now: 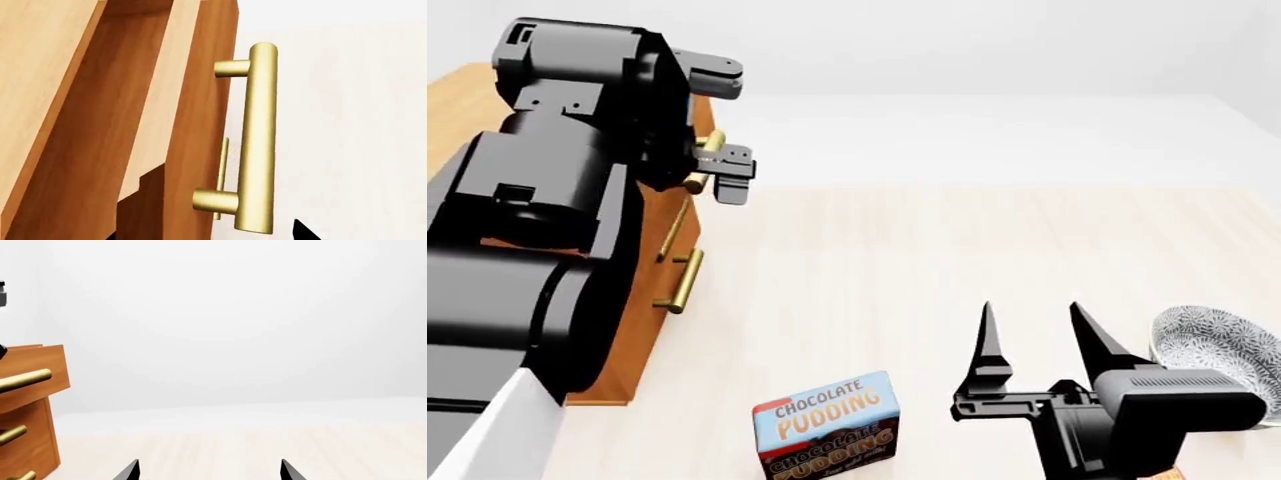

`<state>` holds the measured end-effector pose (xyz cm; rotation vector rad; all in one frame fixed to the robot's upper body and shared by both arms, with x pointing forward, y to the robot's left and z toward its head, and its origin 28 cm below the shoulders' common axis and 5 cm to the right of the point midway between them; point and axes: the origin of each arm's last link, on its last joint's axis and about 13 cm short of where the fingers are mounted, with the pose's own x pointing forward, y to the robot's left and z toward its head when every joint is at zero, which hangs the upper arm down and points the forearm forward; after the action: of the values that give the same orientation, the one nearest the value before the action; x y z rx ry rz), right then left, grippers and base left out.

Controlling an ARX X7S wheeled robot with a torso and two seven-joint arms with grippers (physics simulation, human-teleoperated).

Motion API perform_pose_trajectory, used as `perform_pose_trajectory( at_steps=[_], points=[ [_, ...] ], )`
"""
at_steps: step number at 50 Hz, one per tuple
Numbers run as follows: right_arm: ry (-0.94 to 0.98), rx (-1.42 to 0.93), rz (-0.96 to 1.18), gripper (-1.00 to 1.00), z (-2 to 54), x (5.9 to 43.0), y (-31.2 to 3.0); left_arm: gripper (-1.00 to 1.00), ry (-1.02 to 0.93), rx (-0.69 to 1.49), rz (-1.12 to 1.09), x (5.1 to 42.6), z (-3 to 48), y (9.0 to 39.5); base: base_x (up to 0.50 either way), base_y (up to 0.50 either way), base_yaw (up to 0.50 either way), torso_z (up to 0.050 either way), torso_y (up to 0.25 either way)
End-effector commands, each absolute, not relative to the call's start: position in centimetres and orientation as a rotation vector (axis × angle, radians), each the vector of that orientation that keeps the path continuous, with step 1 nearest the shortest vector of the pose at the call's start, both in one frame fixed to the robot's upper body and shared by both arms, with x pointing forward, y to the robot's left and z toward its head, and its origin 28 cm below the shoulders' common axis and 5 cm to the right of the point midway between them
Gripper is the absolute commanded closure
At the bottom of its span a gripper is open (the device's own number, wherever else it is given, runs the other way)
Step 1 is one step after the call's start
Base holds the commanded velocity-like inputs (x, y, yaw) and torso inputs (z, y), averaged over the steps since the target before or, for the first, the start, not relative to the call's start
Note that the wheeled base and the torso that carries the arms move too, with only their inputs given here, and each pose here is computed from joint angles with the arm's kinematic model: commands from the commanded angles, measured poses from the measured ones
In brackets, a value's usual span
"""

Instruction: Put the butter at the back in the top drawer of the cabinet and close it.

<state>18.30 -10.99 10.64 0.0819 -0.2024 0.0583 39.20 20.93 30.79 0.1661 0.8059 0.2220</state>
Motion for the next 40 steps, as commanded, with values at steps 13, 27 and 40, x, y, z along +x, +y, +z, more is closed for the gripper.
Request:
perform_pose_trajectory(
  at_steps=[13,27,40],
  points=[
    [-0.214,0.075,0.057,-1.0,11.1,18.0,-10.6,-1.0,0.836,0.067,0.013,38.9,30.5,17.5,0.0,0.0,0.0,0.0,0.0],
    [-0.219,0.079,0.059,-1.0,11.1,16.7,-11.0,-1.0,0.823,0.065,-0.111,38.0,31.4,14.0,0.0,0.0,0.0,0.0,0.0],
    [-0.223,0.084,0.064,-1.0,11.2,16.4,-11.1,-1.0,0.818,0.054,-0.158,37.3,32.2,12.6,0.0,0.0,0.0,0.0,0.0]
  ],
)
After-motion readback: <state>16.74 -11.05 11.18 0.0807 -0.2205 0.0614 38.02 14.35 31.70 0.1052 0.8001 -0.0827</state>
